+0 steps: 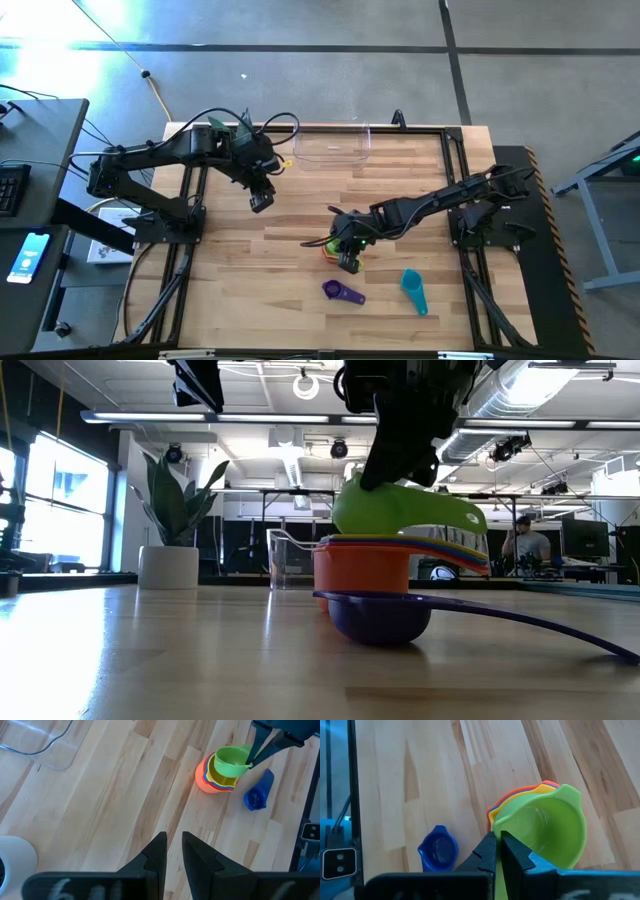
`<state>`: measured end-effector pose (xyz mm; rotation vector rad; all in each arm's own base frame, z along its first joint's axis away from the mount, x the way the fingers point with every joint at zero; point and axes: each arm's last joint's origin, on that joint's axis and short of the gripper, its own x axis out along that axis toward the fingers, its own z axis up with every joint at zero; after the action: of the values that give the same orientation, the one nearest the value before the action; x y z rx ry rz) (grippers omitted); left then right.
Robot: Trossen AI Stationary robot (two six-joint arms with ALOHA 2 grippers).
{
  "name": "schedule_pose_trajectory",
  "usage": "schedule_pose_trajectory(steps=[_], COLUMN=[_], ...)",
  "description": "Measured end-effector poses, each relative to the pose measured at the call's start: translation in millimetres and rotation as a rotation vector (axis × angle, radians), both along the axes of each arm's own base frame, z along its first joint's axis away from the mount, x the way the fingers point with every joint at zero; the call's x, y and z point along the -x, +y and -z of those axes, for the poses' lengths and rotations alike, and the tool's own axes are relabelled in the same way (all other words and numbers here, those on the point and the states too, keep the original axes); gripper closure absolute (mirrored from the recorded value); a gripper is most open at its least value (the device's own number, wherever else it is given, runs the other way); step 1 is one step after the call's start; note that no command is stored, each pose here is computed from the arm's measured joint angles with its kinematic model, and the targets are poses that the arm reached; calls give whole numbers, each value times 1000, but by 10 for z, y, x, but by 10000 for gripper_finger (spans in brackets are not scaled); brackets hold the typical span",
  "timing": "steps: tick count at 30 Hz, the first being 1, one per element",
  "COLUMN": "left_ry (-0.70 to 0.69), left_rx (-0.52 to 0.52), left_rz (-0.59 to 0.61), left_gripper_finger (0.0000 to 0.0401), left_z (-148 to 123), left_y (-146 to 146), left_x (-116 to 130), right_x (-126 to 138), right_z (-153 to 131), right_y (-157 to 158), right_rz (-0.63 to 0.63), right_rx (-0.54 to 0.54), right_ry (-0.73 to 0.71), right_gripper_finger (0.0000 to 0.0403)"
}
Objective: Nest measuring cups in basket
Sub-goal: Stack the green measuring cup on top of the yellow measuring cup
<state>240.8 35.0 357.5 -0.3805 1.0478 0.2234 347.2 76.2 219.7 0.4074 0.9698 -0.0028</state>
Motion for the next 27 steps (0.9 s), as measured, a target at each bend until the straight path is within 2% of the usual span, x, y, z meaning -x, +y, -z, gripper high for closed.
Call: schedule_pose_trajectory(steps=[8,14,18,23,27], left_ry=[0,0,0,0,0], left_rx=[0,0,0,0,0], left_rz=[0,0,0,1,1], left_gripper_finger=[353,353,353,353,353], left_z=[0,0,0,0,0], left_y=[1,1,1,1,1], left_x=[0,0,0,0,0], right_x=[3,3,10,55,79], right_z=[2,2,1,-2,-3], right_y=[0,-2,28,198,277], right_rz=[-18,-23,-17,-91,-59], right_rx=[13,13,-54,-138,-200], right_ry=[0,0,17,43,73], right_gripper_finger=[353,347,347,346,346])
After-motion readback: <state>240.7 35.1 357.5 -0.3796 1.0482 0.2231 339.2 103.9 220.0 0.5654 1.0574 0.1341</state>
